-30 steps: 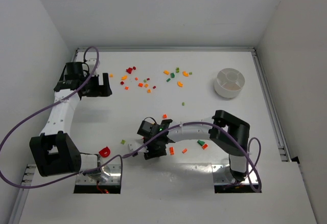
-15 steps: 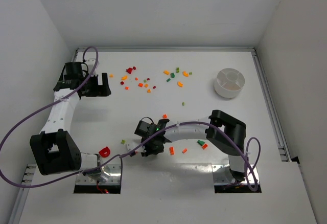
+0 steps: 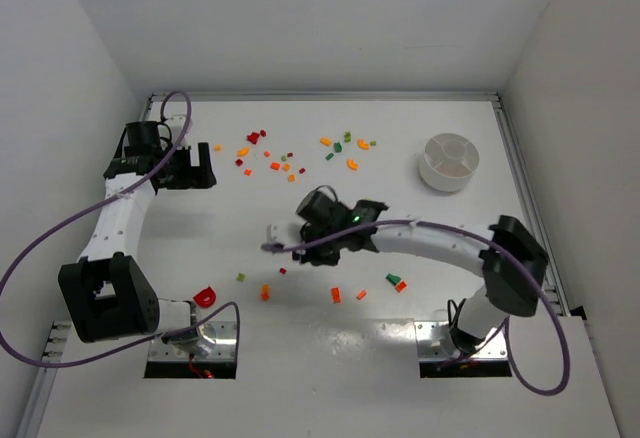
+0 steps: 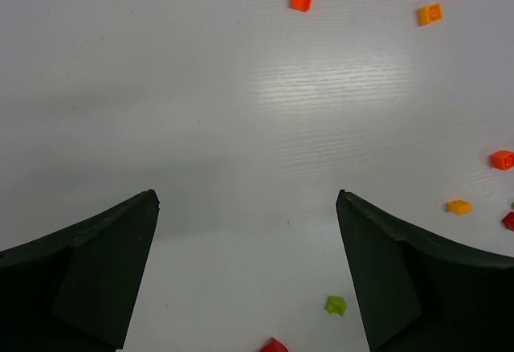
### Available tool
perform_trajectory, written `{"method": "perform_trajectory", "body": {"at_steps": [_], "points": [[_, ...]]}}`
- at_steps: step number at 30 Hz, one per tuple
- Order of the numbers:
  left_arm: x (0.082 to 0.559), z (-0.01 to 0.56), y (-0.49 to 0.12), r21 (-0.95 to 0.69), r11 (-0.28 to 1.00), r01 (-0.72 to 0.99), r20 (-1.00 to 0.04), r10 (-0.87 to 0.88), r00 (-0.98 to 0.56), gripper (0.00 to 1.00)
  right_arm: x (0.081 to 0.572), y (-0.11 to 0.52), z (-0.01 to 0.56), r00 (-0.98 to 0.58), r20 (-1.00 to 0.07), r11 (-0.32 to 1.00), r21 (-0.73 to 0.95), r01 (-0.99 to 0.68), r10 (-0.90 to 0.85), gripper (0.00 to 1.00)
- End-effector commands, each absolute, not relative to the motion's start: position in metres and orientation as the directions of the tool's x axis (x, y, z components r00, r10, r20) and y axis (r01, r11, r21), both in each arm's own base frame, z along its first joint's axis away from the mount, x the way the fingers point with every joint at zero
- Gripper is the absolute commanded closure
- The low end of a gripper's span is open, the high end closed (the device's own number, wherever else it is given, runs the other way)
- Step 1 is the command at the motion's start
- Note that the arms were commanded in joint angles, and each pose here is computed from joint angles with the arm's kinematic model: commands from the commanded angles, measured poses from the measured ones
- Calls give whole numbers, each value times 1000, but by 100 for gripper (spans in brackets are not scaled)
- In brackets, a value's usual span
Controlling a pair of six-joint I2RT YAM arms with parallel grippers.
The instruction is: Sort the legos into containers by color
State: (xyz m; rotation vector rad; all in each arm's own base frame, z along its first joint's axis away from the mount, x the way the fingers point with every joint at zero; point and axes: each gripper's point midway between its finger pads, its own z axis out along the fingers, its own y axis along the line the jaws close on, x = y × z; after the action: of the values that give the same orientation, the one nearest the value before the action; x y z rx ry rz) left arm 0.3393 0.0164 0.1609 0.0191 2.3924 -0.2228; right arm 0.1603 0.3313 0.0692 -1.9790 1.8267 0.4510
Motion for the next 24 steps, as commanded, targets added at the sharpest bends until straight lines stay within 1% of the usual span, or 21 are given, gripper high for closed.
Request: {"method": "perform_trajectory", "body": {"at_steps": [1,2,4,5,7,8,10,12,14,15,20,24], "points": [[346,176,21,-144,987,78,-711,-48,-702,1,204,291,98,-76,-532,152,-101,-983,-844,93],[349,178,22,-143,987,78,-712,-48,-700,1,226,270,99,-147,-535,237,-103,-966,-832,93],[349,180,22,-143,987,78,-712,-48,-700,1,243,245,106,-215,-539,318,-106,-942,-814,94],[349,180,22,-143,987,78,-712,-48,-700,1,259,222,112,-271,-554,395,-116,-911,-787,94],[349,180,22,-143,987,78,-712,-48,-700,1,275,197,118,-327,-565,474,-132,-870,-757,94],[349,180,22,-143,987,78,-712,-48,-700,1,296,173,125,-378,-583,554,-154,-818,-719,94],[347,179,19,-162,984,77,-705,-60,-707,1,311,148,137,-421,-614,632,-168,-756,-668,94],[347,180,17,-169,982,85,-705,-60,-706,1,326,110,137,-495,-609,715,-179,-676,-620,94],[348,183,17,-173,982,80,-710,-68,-701,1,336,87,138,-547,-609,771,-179,-611,-575,94],[348,183,17,-173,982,80,-710,-68,-701,1,342,68,143,-584,-615,813,-174,-556,-531,94],[351,185,18,-173,982,80,-711,-68,-700,1,362,20,145,-710,-624,935,-102,-341,-327,94],[352,181,18,-175,981,79,-705,-69,-706,1,373,-7,146,-729,-624,958,-137,-253,-281,94]]}}
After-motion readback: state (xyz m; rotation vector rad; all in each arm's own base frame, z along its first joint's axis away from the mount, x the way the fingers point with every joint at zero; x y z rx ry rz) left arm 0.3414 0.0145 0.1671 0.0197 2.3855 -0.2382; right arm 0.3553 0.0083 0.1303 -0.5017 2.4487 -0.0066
